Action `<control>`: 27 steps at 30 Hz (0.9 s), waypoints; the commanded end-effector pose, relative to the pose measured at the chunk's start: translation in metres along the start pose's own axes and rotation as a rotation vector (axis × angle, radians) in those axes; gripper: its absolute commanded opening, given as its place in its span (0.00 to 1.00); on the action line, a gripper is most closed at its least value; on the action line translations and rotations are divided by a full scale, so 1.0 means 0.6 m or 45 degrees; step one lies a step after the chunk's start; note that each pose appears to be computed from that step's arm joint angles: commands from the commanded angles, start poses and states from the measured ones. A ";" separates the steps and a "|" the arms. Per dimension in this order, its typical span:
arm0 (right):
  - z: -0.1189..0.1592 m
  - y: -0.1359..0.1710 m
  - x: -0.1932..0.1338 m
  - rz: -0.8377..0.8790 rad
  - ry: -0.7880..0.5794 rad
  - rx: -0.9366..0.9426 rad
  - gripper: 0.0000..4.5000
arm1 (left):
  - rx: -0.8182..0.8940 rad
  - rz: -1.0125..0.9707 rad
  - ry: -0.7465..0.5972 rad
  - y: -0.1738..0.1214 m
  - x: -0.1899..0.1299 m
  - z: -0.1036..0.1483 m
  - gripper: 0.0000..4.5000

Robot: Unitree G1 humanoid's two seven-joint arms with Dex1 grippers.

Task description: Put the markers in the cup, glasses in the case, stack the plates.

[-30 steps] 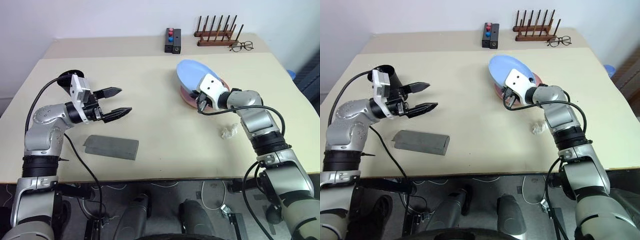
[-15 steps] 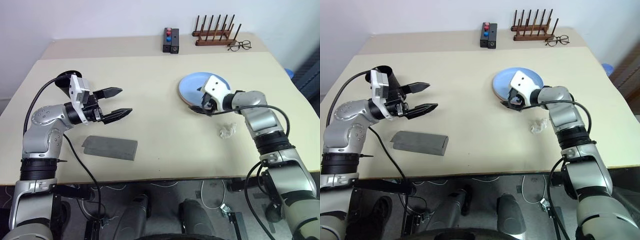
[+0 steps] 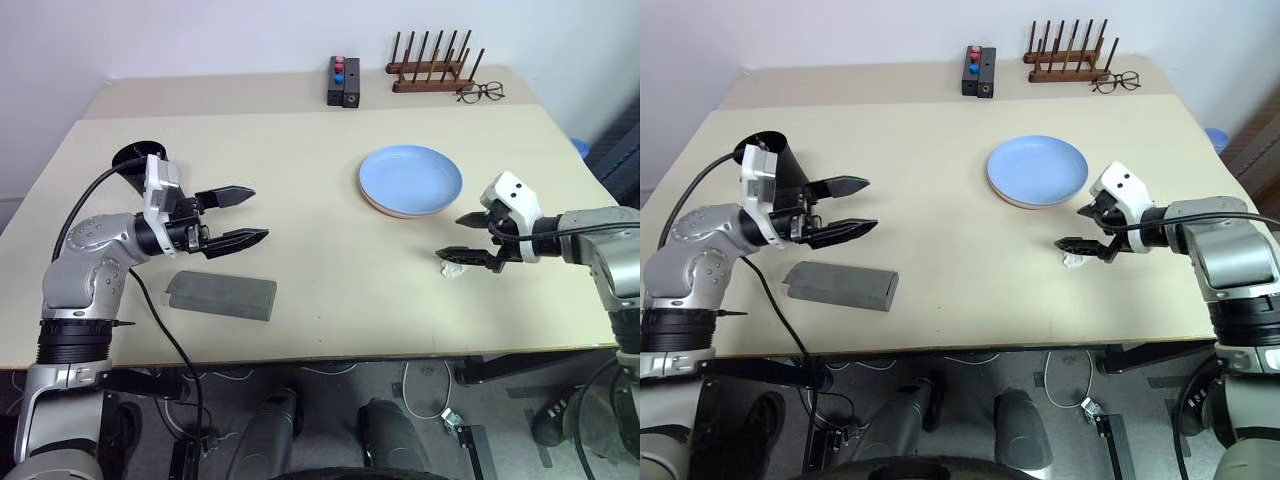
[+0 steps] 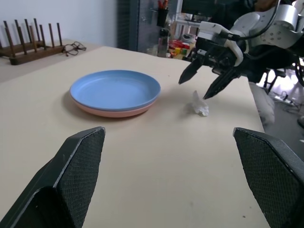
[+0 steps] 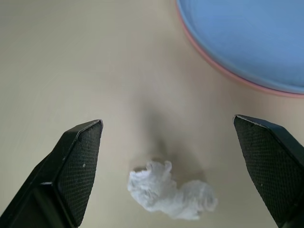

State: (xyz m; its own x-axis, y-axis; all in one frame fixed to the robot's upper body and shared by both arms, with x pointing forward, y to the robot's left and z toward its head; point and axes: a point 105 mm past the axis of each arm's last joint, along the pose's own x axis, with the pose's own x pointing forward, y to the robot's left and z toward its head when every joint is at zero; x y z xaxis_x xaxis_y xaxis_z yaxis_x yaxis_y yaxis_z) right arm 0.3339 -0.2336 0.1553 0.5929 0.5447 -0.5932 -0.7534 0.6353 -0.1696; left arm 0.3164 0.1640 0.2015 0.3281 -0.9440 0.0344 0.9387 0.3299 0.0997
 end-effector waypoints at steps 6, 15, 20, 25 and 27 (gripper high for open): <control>-0.053 -0.013 0.012 -0.074 0.130 -0.068 0.60 | 0.067 -0.010 -0.016 -0.001 0.001 0.019 1.00; -0.048 -0.025 0.010 -0.096 0.104 -0.078 0.02 | 0.070 -0.009 -0.007 0.000 -0.001 0.017 1.00; -0.029 -0.026 0.008 -0.099 0.046 -0.055 0.02 | 0.071 -0.013 -0.008 0.000 0.000 0.016 1.00; 0.017 -0.029 0.001 -0.095 -0.100 -0.025 0.02 | 0.071 -0.014 -0.010 0.001 0.003 0.015 1.00; 0.054 -0.035 -0.002 -0.113 -0.213 -0.015 0.02 | 0.071 -0.013 -0.014 0.002 0.003 0.016 1.00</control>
State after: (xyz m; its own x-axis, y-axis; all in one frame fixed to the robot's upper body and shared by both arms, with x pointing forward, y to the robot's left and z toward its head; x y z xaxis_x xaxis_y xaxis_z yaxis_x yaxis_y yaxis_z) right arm 0.3528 -0.2365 0.1548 0.6536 0.5365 -0.5339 -0.7118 0.6754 -0.1927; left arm 0.3170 0.1632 0.2019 0.3217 -0.9461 0.0368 0.9399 0.3238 0.1087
